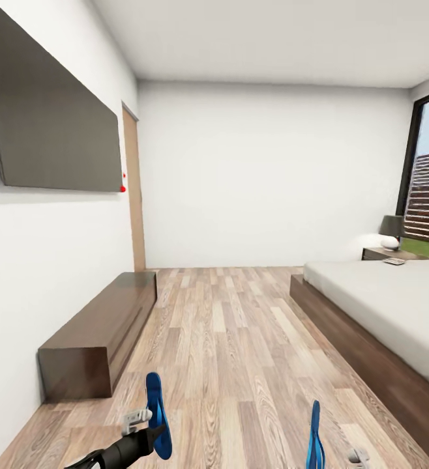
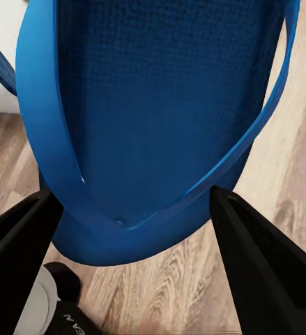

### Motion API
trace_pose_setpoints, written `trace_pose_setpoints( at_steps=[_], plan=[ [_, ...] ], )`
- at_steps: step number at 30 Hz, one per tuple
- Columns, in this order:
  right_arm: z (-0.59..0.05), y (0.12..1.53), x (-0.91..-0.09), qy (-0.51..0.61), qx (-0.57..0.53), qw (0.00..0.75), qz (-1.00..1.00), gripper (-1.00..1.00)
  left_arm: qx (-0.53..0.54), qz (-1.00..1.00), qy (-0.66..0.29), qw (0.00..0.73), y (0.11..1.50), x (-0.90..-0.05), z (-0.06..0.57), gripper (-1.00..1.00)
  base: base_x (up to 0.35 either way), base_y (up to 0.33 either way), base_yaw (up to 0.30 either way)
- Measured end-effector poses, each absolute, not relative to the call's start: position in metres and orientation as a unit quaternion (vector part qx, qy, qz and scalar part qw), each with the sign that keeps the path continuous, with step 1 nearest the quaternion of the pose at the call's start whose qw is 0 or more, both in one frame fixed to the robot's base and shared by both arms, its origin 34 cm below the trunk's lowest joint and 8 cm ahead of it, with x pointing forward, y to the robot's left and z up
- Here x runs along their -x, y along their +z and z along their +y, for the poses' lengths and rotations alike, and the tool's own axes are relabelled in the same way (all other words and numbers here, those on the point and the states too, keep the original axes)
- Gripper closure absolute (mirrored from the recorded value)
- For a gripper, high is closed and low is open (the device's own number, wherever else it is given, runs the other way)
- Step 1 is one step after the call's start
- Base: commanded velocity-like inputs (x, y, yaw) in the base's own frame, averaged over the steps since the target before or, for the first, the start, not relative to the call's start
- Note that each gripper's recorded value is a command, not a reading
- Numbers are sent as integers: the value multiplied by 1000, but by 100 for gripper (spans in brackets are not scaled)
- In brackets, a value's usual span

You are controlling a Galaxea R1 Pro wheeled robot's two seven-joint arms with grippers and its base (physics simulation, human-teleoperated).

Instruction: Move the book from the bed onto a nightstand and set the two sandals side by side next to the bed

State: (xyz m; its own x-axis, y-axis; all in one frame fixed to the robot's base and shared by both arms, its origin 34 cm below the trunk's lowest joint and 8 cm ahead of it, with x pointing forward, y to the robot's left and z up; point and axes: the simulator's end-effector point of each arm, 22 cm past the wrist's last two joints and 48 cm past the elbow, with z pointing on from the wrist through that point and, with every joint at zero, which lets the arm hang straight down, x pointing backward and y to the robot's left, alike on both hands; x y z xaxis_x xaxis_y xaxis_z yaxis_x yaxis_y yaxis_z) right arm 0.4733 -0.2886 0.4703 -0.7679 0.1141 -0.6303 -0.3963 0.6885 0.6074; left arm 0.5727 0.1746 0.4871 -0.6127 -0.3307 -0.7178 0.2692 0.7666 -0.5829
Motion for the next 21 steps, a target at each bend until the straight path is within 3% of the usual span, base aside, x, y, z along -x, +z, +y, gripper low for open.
trace_pose_setpoints(
  at_steps=[21],
  plan=[
    [-289,462,-470,387,78,320,861,100,22,836,-341,430,476,-570,174,100,0,0,-229]
  ],
)
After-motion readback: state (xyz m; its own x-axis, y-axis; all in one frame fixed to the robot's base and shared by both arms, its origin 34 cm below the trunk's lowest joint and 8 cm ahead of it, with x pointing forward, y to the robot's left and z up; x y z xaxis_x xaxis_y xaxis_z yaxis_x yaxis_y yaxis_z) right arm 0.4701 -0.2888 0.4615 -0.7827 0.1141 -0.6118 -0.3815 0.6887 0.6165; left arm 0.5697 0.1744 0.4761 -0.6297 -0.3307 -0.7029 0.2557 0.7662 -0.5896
